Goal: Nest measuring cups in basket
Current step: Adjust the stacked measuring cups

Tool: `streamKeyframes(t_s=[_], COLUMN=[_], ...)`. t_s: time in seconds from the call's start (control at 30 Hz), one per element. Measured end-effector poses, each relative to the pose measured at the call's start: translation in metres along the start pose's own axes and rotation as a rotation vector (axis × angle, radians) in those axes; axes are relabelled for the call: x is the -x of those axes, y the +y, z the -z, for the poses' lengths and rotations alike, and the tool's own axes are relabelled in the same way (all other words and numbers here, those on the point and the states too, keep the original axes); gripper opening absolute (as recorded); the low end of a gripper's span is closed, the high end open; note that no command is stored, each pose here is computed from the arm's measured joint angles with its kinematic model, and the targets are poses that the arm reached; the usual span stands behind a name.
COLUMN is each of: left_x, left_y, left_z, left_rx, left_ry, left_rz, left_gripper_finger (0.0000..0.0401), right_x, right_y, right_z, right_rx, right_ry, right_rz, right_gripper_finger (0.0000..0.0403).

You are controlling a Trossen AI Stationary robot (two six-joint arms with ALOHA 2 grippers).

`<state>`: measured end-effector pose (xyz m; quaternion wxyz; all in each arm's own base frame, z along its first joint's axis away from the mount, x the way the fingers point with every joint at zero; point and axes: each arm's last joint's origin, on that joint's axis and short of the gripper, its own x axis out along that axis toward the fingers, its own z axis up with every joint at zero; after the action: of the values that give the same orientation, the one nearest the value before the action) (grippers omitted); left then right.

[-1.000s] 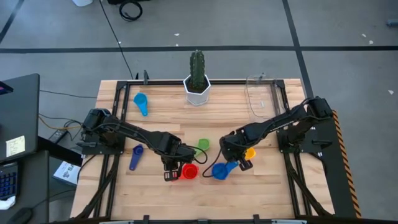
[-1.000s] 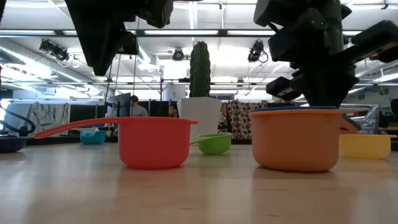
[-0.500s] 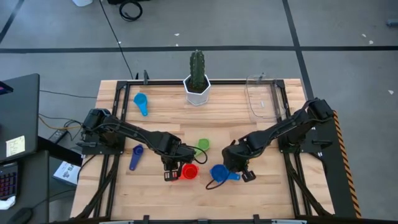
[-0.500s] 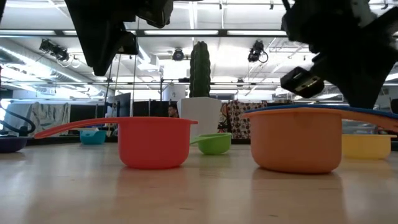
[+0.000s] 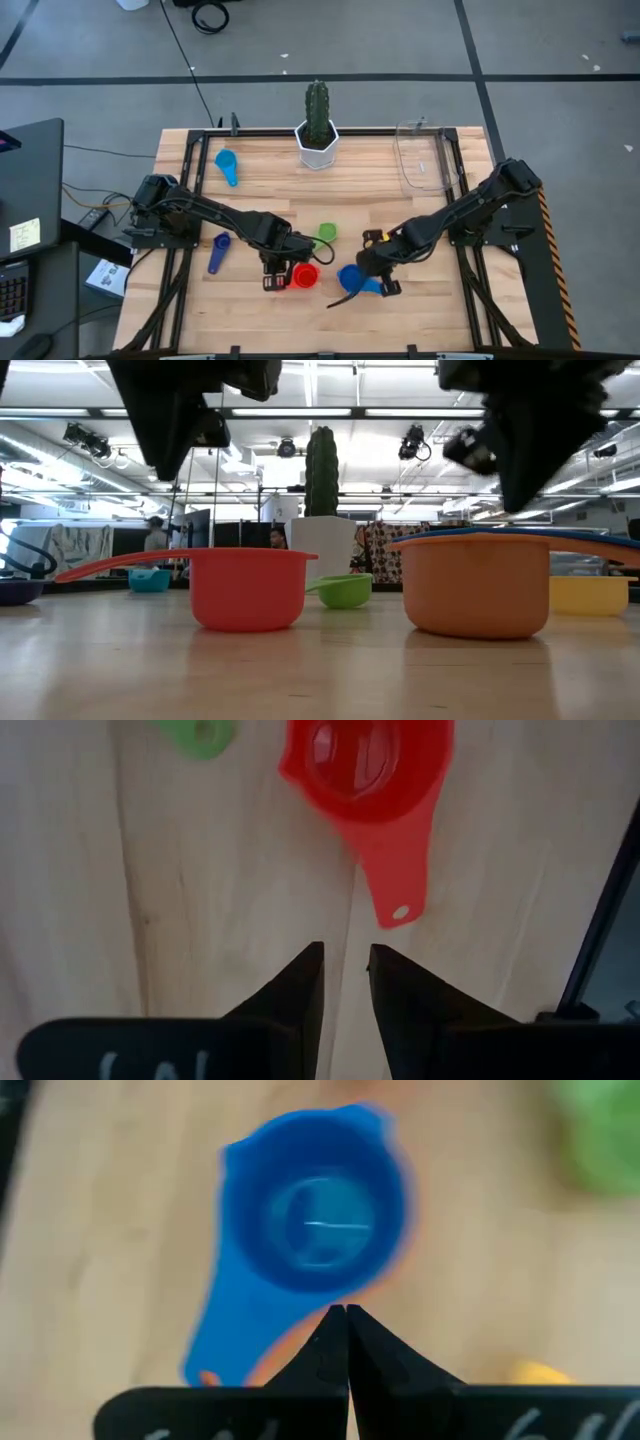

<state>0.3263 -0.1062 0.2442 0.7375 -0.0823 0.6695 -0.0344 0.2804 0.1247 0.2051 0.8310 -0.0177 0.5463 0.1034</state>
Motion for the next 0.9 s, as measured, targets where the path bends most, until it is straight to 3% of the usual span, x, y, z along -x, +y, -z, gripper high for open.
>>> streamKeyframes(t_s=[0.2,0.43,0.67,0.8,0.9], left_x=[0.001,0.01,0.0,-0.007,-0.012], left_y=[-0.006,-0.017,-0.025,-0.025,-0.018], left_z=[-0.012,-0.039,-0.069,-0.086,-0.098], left_rx=[-0.027,-0.064,-0.062,-0.034,0.064], left_ry=[-0.126,-0.432,-0.675,-0.8,-0.854], left_rz=[0.051,0.147,0.165,0.205,0.253], left_gripper_finger=[0.0087,0.0087,0.0076,0.0038,0.0008], right_x=[0.044,0.111,0.161,0.185,0.2], right_y=[-0.009,-0.01,-0.014,-0.017,-0.02], right_z=[-0.006,-0.002,0.034,0.058,0.07], right_rx=[-0.07,-0.138,-0.228,-0.236,-0.243], right_ry=[0.057,0.071,0.134,0.162,0.122], right_rz=[0.169,0.22,0.265,0.274,0.267], right_gripper_finger=[0.0,0.0,0.0,0.0,0.0])
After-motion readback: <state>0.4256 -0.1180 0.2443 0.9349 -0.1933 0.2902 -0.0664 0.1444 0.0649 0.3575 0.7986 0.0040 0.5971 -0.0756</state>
